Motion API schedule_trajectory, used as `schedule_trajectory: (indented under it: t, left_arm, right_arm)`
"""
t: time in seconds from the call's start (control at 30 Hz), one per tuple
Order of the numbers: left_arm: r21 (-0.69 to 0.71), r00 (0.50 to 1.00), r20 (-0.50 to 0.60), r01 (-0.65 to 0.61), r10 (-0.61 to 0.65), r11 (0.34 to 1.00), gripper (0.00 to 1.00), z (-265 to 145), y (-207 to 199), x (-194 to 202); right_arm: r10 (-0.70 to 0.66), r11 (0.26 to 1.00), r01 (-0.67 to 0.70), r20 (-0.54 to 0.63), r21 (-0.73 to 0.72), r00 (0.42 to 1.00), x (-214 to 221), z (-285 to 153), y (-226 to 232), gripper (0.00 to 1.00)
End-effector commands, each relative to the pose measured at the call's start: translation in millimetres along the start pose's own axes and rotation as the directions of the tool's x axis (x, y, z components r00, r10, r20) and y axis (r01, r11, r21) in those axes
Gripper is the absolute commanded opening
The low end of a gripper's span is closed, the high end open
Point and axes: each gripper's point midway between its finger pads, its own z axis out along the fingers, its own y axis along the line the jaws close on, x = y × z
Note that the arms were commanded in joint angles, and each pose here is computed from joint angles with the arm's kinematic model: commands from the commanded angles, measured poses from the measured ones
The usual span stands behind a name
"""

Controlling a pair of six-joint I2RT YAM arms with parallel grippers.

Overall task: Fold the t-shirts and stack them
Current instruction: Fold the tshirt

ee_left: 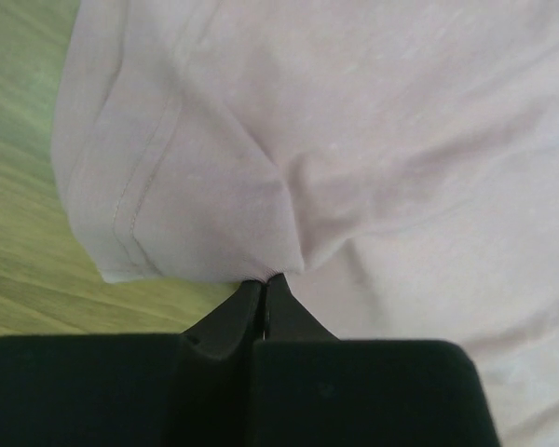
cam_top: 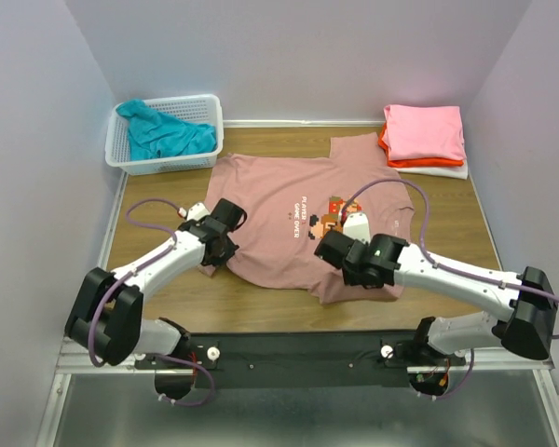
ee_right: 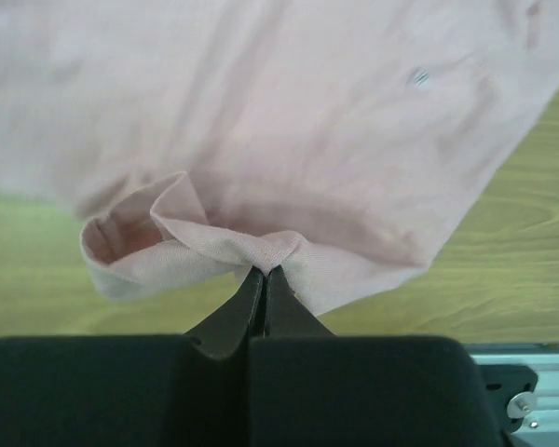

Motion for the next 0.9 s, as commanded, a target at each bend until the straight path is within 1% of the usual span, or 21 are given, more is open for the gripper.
schedule_trajectory:
  t: [0.0,0.07,0.23,0.43,0.7,0.87]
  left_arm:
    - [-0.055,0.996,0.072,-0.051,0.055,0.997,0.00,-1.2,-7.4,-23.1]
    - [-0.092,0.995,0.073,-0.068,0.074,0.993,0.00,1.3,-6.7,-25.7]
    - [-0.110,0.988,0.105,-0.098,0.110,0.989,0.00,-0.4,-17.5,-45.7]
    - [-0.125,0.981,0.142,-0.111,0.129,0.986,0.00,-0.2,-27.2,-70.6]
    - [-0.103,0.969,0.151,-0.180,0.195,0.978,0.00,5.3,-52.8,-89.3]
    - [-0.098,0.965,0.164,-0.189,0.203,0.977,0.00,7.3,-62.1,-103.3]
  right_arm:
    - [0.022,0.996,-0.030,0.095,0.086,0.995,-40.5,1.4,-23.8,0.00]
    - [0.041,0.994,-0.053,0.125,0.092,0.991,-55.9,3.0,-27.3,0.01]
    - [0.063,0.978,-0.098,0.185,0.184,0.981,-89.7,7.9,-50.7,0.01]
    - [0.096,0.970,-0.144,0.236,0.197,0.967,-120.3,12.0,-65.2,0.00]
    - [0.073,0.971,-0.137,0.301,0.196,0.951,-157.9,12.9,-73.0,0.00]
    - [0.065,0.969,-0.136,0.323,0.204,0.944,-175.8,13.8,-81.4,0.00]
